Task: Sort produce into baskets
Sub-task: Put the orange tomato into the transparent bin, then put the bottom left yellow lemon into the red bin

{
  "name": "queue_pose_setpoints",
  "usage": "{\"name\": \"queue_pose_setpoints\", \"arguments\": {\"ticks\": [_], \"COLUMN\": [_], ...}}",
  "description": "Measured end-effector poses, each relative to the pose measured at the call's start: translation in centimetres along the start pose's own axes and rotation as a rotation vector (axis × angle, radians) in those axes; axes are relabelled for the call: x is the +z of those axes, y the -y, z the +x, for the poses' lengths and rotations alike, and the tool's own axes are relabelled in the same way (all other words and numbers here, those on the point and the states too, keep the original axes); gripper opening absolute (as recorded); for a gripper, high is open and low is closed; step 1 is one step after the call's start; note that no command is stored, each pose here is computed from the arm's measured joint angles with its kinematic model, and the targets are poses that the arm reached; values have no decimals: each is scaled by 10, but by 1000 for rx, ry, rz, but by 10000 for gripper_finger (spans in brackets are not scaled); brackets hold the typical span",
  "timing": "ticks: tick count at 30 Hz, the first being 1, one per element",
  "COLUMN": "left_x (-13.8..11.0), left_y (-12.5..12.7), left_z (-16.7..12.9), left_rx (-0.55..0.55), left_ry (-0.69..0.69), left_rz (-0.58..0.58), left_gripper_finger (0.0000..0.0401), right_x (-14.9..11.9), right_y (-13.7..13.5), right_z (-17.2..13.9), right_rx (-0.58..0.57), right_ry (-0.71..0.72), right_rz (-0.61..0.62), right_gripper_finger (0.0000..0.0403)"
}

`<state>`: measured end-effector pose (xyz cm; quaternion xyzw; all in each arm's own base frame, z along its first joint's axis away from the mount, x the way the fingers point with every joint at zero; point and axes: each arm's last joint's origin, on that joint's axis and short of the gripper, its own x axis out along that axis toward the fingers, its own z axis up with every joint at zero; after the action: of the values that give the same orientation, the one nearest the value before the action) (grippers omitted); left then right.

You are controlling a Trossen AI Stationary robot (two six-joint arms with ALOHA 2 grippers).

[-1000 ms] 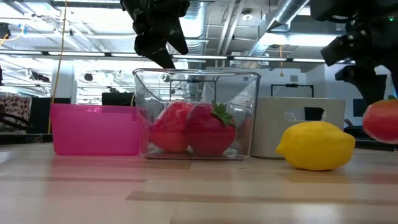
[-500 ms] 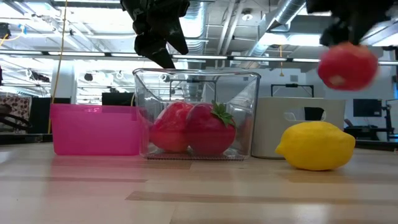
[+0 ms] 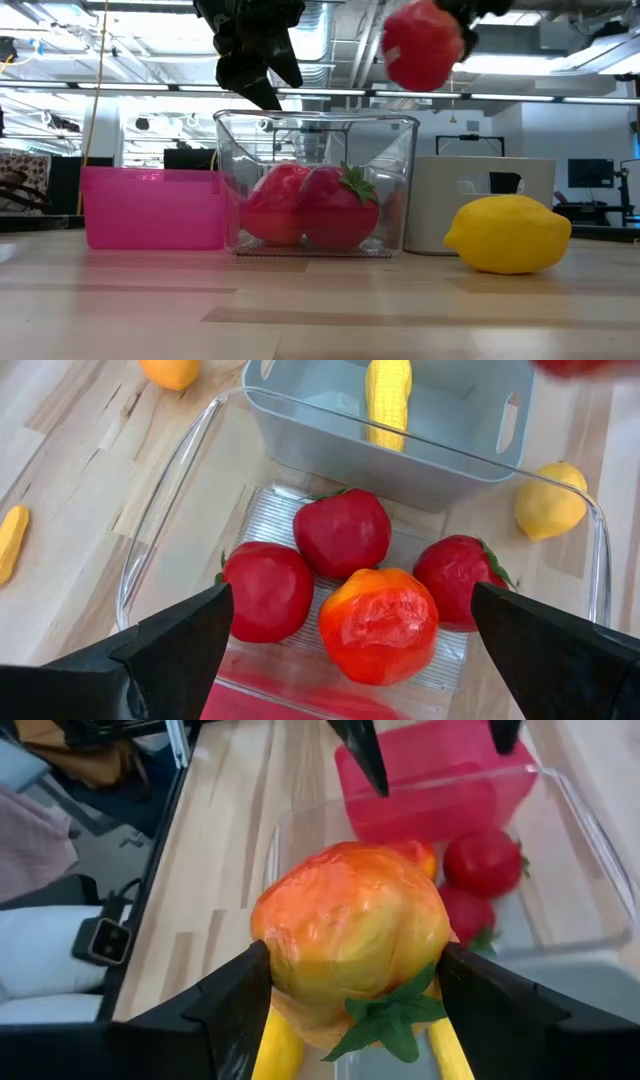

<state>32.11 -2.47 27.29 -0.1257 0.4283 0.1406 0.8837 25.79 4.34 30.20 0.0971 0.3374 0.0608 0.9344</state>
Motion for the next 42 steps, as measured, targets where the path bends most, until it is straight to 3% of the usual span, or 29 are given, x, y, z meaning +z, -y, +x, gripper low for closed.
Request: {"name": "queue_pose_setpoints", "arguments": {"ticks": [13, 33, 42], "left_x": [0, 0, 0], "left_y": [0, 0, 0], "left_z": [0, 0, 0], "left_rx": [0, -2, -69], "left_ry": [0, 0, -41], "left_rz": [0, -76, -81], "left_gripper_finger": [394, 394, 394], "right_x": [7, 10, 10], "right_y": [9, 15, 15], "right_z": [68, 72, 72], "right_rx": [-3, -11, -11], "right_ry": [63, 84, 84], "right_rz": [-8, 58, 57], "right_gripper_finger": [295, 297, 367]}}
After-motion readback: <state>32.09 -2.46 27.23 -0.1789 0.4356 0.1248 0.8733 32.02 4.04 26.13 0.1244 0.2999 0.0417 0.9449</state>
